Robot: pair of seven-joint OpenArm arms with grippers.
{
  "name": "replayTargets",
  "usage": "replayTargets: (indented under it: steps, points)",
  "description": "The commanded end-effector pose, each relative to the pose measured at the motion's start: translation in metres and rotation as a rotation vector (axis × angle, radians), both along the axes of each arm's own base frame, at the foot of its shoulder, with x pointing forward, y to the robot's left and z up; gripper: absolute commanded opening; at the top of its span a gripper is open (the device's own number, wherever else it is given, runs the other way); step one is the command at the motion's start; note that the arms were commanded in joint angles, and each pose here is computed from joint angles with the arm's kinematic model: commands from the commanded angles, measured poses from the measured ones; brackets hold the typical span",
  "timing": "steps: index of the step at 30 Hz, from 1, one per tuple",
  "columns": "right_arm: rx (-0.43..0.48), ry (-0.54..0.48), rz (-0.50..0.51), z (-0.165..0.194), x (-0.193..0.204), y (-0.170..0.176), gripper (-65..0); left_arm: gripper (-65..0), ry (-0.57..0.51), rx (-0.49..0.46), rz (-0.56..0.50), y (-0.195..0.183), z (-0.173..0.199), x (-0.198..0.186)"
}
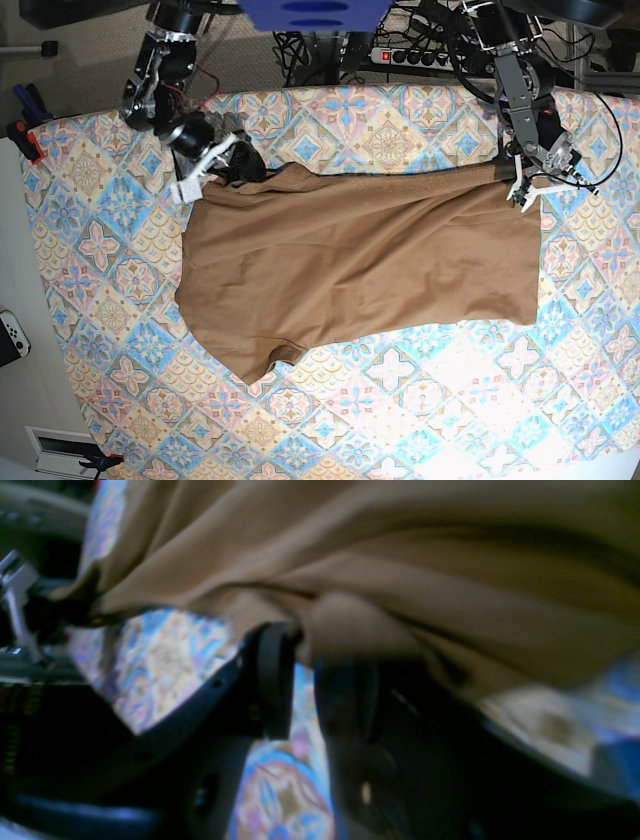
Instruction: Layout the t-shirt on the table in an organized manner, then fold the t-shirt properly
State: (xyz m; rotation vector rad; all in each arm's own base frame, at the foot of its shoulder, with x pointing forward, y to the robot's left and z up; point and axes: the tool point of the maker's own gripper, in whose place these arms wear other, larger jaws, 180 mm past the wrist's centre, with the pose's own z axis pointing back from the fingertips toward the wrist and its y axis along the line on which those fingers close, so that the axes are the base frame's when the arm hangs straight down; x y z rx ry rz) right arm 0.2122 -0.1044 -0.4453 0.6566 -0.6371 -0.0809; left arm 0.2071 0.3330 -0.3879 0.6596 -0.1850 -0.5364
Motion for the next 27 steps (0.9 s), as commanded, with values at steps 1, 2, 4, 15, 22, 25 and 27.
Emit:
replayTargets:
  steps: [1,2,4,15,22,25,27]
  points:
    - [-0.206,0.257,0.045,-0.042,-0.053,-0.030,-42.2,-65.0,-0.028,0.039,0.004,0.008,0.013,0.006]
    - [-0.239,0.252,0.053,-0.039,-0.053,-0.034,-42.2,-65.0,-0.028,0.039,0.004,0.008,0.013,0.006]
    - [-0.312,0.220,0.064,-0.029,-0.045,-0.044,-42.2,-65.0,-0.028,0.039,0.004,0.008,0.013,0.006]
    - [-0.519,0.250,0.105,-0.028,-0.049,-0.073,-42.2,-65.0,-0.031,0.036,0.003,0.006,0.013,0.007]
    - [-0.539,0.245,0.111,-0.025,-0.048,-0.075,-42.2,-65.0,-0.028,0.036,0.005,0.007,0.012,0.005]
    - [-0.558,0.210,0.108,-0.016,-0.040,-0.076,-42.2,-65.0,-0.028,0.036,0.005,0.007,0.012,0.005]
    - [-0.567,0.193,0.104,-0.010,-0.036,-0.077,-42.2,-65.0,-0.028,0.036,0.005,0.007,0.012,0.005]
